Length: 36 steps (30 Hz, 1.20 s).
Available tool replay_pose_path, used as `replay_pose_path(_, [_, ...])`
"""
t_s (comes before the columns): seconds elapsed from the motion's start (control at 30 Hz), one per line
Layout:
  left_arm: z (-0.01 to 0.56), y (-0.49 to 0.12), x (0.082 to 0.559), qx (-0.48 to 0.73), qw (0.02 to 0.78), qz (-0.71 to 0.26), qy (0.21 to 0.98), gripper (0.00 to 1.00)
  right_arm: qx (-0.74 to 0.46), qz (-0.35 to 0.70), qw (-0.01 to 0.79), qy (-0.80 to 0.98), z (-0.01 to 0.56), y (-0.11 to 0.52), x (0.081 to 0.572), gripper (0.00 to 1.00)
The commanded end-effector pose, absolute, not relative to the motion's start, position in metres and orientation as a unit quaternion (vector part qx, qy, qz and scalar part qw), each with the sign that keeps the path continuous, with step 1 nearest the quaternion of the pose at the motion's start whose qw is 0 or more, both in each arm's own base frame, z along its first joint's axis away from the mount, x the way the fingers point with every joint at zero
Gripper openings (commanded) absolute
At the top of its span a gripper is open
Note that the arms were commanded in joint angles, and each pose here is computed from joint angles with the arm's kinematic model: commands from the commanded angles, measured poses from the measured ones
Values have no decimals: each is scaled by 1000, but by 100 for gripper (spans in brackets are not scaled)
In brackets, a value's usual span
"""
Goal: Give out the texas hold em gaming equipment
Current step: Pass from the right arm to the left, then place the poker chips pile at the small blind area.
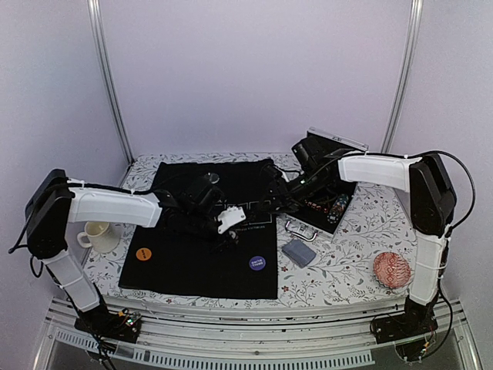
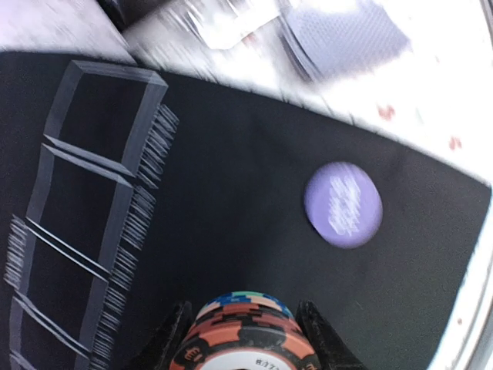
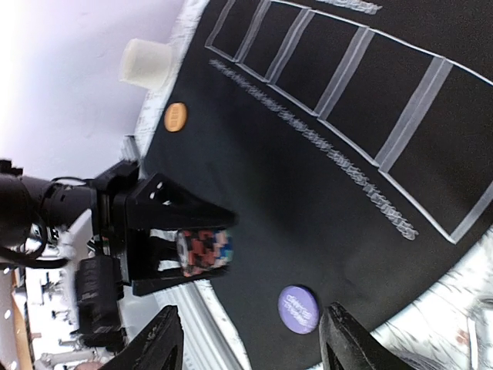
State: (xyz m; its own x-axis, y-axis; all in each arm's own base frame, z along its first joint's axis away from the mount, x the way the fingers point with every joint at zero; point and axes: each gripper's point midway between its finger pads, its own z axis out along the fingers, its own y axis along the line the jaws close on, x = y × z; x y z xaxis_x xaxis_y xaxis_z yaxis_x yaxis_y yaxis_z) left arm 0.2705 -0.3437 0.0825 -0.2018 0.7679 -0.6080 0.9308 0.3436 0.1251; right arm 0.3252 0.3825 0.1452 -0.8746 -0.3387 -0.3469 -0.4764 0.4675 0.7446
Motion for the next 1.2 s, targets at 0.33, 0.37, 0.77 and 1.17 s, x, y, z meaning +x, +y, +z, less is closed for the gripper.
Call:
replay_pose_path(0.33, [49, -357, 211, 590, 253, -172, 747, 0, -231, 381, 134, 885, 153, 347, 340, 64])
replay_pose_path(0.37, [45, -358, 211, 593, 253, -170, 745, 0, -229, 378, 136, 887, 154, 345, 340, 64])
replay_pose_path(0.77, [24, -362, 213, 614, 241, -136, 739, 7, -234, 374, 144, 886, 158, 342, 340, 64])
replay_pose_path(1.17, [8, -349, 210, 630, 220, -110, 737, 48, -236, 369, 147, 887, 160, 340, 340, 64])
